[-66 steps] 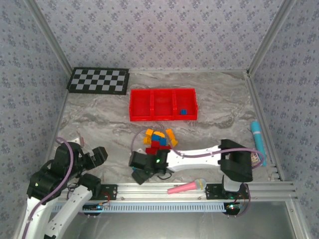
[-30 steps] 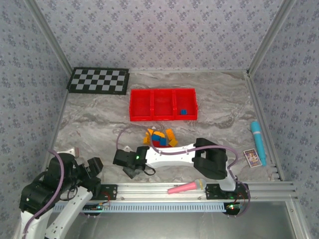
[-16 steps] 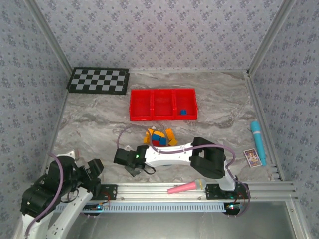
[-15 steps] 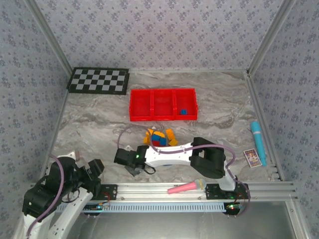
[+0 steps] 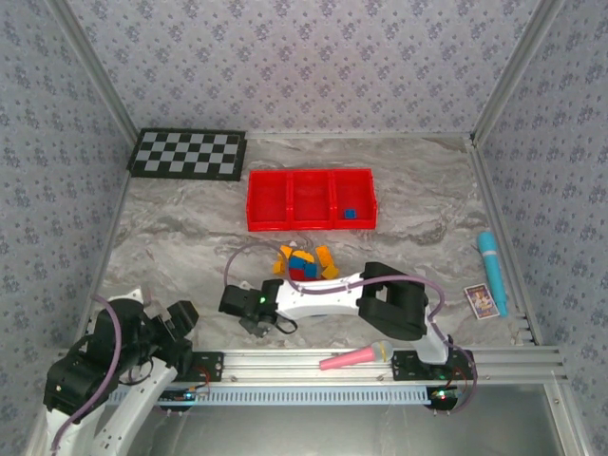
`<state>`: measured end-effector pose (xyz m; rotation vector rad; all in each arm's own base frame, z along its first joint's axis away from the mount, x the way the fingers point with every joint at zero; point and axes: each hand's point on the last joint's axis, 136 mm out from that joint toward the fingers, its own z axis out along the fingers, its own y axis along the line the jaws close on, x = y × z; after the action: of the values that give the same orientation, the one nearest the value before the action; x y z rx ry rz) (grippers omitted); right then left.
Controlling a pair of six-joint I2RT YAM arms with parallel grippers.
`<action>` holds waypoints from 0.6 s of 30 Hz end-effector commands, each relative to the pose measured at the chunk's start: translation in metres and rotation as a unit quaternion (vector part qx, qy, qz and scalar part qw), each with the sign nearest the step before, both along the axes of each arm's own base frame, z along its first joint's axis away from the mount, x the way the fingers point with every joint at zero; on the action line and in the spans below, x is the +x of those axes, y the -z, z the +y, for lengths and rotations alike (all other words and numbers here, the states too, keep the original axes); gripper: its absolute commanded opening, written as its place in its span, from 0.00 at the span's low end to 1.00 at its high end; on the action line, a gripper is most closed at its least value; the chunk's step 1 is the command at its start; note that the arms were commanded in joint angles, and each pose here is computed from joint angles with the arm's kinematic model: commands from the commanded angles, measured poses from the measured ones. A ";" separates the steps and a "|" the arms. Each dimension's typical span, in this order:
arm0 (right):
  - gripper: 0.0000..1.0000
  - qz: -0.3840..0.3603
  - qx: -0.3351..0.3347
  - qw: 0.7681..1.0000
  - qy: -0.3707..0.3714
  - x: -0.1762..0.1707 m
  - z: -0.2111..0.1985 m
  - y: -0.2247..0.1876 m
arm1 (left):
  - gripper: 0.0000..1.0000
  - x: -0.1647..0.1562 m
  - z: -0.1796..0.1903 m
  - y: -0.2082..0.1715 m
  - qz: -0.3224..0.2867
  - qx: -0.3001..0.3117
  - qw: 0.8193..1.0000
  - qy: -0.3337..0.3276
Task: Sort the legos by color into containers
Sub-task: Pick up the lego from the bottom-center of the table, then place the lego in the container.
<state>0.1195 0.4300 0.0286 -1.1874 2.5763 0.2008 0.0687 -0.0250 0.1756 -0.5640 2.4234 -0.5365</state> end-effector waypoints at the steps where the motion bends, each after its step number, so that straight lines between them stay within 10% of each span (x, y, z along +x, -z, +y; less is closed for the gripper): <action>1: 0.19 0.004 0.016 1.000 0.000 0.004 -0.008 -0.019 | 1.00 -0.004 -0.015 0.007 0.025 -0.043 0.999 0.011; 18: 0.12 -0.078 0.130 0.982 0.116 0.131 -0.106 -0.136 | 1.00 0.029 -0.072 0.007 0.033 -0.150 0.986 0.072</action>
<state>0.2219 0.3562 0.1558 -0.8075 2.4497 0.4522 0.1021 -0.0703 0.1680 -0.5469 2.4330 -0.7702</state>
